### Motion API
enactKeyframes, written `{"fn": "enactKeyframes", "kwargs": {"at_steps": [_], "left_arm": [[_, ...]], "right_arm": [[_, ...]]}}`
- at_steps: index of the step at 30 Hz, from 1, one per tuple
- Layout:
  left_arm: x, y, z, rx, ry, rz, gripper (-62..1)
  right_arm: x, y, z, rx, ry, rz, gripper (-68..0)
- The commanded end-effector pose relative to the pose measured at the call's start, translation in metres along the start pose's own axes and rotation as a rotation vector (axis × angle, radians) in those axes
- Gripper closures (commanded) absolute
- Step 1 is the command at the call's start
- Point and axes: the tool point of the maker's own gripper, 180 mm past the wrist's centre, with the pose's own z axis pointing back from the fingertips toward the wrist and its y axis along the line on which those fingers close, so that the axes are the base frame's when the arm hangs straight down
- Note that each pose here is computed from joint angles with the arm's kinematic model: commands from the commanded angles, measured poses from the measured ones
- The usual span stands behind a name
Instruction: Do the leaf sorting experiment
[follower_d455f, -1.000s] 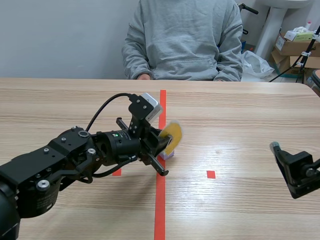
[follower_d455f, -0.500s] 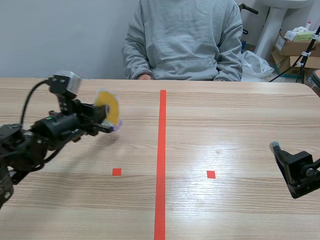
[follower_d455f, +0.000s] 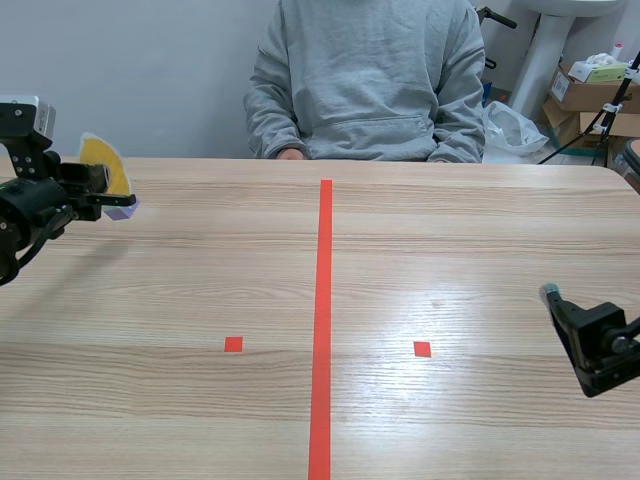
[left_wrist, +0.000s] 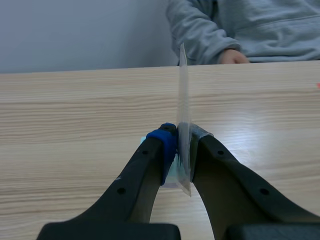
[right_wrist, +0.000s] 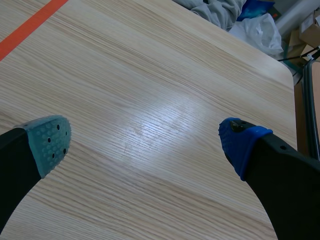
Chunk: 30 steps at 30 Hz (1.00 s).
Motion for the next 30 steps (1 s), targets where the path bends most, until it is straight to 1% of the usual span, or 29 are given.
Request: {"fn": "enactKeyframes", "kwargs": {"at_steps": [1,5,7,10,13,16,20,23,25,27,29,30], "left_arm": [[0.026,0.01,-0.012,0.031,-0.053,-0.006,-4.0],[0.023,0.027,-0.025,0.092,-0.002,-0.05,-4.0],[0.015,0.034,-0.027,0.119,0.03,-0.06,-4.0],[0.0,0.04,-0.024,0.144,0.072,-0.067,-4.0],[-0.011,0.042,-0.022,0.152,0.097,-0.063,-4.0],[-0.015,0.046,-0.02,0.177,0.11,-0.069,-4.0],[-0.021,0.048,-0.018,0.185,0.132,-0.114,-4.0],[-0.028,0.052,-0.014,0.208,0.152,-0.136,-4.0],[-0.031,0.052,-0.012,0.206,0.158,-0.15,-4.0],[-0.034,0.051,-0.011,0.205,0.162,-0.153,-4.1],[-0.033,0.052,-0.011,0.205,0.161,-0.153,-5.5],[-0.033,0.052,-0.011,0.205,0.161,-0.153,-8.2]], "right_arm": [[0.004,-0.004,0.0,-0.003,-0.012,0.018,-60.8],[0.003,-0.004,0.0,-0.003,-0.01,0.018,-60.8],[0.003,-0.004,0.0,-0.003,-0.01,0.018,-60.8],[0.003,-0.004,0.0,-0.003,-0.01,0.018,-60.8],[0.003,-0.004,0.0,-0.003,-0.01,0.018,-60.8],[0.003,-0.004,0.0,-0.003,-0.01,0.018,-60.8],[0.003,-0.004,0.0,-0.004,-0.01,0.016,-60.8],[0.003,-0.004,0.0,-0.004,-0.01,0.016,-60.8],[0.003,-0.004,0.0,-0.004,-0.011,0.016,-60.8],[0.003,-0.004,0.0,-0.004,-0.011,0.016,-60.8],[0.003,-0.004,0.0,-0.004,-0.011,0.016,-60.8],[0.003,-0.004,0.0,-0.004,-0.011,0.016,-60.8]]}}
